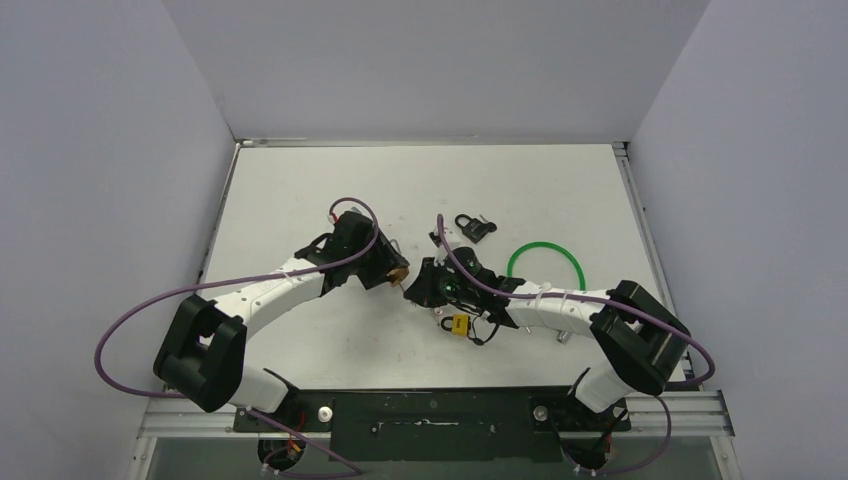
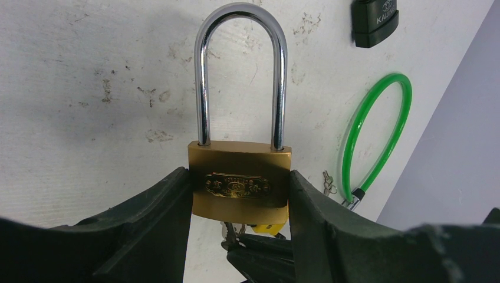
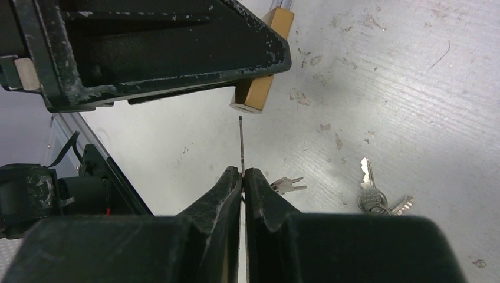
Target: Unlock with the key
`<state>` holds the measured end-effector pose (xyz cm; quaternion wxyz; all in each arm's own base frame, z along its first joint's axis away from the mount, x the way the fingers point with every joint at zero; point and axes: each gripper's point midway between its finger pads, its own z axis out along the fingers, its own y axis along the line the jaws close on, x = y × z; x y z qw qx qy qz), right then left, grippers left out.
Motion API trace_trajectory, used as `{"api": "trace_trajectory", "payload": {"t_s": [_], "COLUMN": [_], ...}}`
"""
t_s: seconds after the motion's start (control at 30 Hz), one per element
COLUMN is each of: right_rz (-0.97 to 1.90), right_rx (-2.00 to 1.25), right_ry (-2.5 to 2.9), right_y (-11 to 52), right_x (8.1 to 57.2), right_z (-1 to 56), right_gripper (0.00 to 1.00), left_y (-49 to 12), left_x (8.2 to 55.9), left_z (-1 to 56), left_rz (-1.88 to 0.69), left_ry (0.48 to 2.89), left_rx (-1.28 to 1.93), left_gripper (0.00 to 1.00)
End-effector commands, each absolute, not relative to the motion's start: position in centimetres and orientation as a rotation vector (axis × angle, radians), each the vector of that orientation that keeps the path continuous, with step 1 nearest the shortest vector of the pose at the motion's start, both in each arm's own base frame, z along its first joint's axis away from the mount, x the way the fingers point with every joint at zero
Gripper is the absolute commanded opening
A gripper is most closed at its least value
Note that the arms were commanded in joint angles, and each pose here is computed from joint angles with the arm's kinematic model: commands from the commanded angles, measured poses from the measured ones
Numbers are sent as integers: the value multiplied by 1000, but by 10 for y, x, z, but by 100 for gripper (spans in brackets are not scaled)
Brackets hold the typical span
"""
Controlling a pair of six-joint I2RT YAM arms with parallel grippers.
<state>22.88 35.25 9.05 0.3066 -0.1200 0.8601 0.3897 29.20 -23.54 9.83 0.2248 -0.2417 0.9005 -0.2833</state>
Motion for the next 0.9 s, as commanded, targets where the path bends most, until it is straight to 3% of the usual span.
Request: {"api": "trace_trajectory", "payload": {"t_s": [0.0, 0.87], "right_rz": [1121, 1077], "right_rx": [-290, -219], "right_ry": [2150, 2154], "right_y": [366, 350], "right_x": [237, 251], "right_z": [126, 123], "right_gripper": [0, 0], "left_y": [-247, -244], "left_x": [308, 307], "left_z": [138, 129], "left_rz": [-932, -915], "left_ry": [2344, 2353], "left_rx": [-638, -646], "left_gripper": [0, 0]}}
